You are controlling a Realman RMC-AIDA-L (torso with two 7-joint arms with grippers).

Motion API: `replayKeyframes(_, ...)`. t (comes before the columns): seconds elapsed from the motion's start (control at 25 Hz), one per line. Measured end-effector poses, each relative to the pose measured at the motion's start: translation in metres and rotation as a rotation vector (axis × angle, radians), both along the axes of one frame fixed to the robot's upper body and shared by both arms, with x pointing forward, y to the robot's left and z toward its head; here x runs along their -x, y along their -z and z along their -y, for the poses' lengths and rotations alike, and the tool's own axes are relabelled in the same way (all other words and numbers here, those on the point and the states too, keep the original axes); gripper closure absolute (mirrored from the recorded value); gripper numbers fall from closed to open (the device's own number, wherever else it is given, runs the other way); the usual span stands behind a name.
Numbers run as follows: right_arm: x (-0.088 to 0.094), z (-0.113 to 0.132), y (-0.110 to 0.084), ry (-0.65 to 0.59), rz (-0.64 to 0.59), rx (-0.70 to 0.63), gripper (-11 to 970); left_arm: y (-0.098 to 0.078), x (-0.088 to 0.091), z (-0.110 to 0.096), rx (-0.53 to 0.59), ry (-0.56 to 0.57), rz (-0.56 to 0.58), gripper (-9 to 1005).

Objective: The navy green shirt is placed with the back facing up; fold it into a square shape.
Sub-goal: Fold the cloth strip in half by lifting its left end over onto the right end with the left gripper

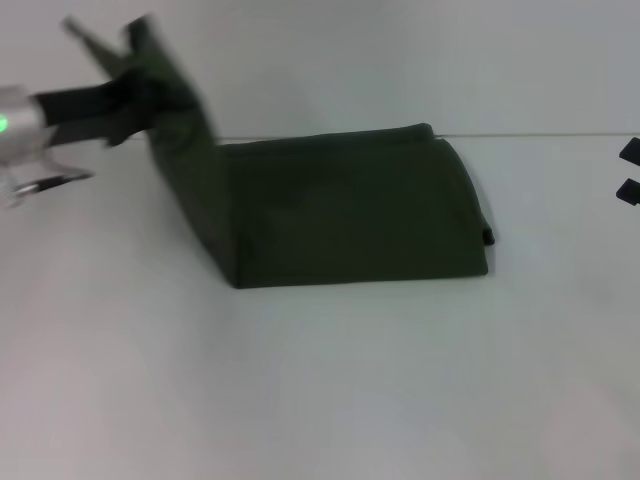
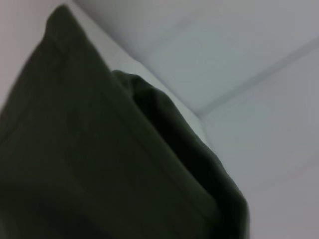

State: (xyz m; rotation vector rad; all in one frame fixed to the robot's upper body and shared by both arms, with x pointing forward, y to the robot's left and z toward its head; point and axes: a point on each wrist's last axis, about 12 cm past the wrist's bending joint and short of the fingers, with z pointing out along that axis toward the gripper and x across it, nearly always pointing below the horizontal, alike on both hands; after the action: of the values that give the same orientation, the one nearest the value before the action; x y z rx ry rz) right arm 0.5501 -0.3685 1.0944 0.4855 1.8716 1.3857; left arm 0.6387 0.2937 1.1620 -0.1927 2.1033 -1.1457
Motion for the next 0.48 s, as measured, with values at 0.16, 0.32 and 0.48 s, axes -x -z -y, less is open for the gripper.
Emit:
replayKeyframes(0.16,-0.001,-0.001,0.000,0.002,0.000,0.001,211,-0.011,-0.011,0.049,-0.004,0.122,0.035,934)
replayKeyframes(0.32,-0.001,-0.001,0.001,0.002,-0.002,0.002,211,-0.011,-0.018,0.096,-0.027,0.185,0.070,935)
replayKeyframes(0.48,-0.002,-0.002,0.000,0.000,-0.004,0.001,212,-0.002,-0.022,0.134,-0.112,0.206,0.090,936)
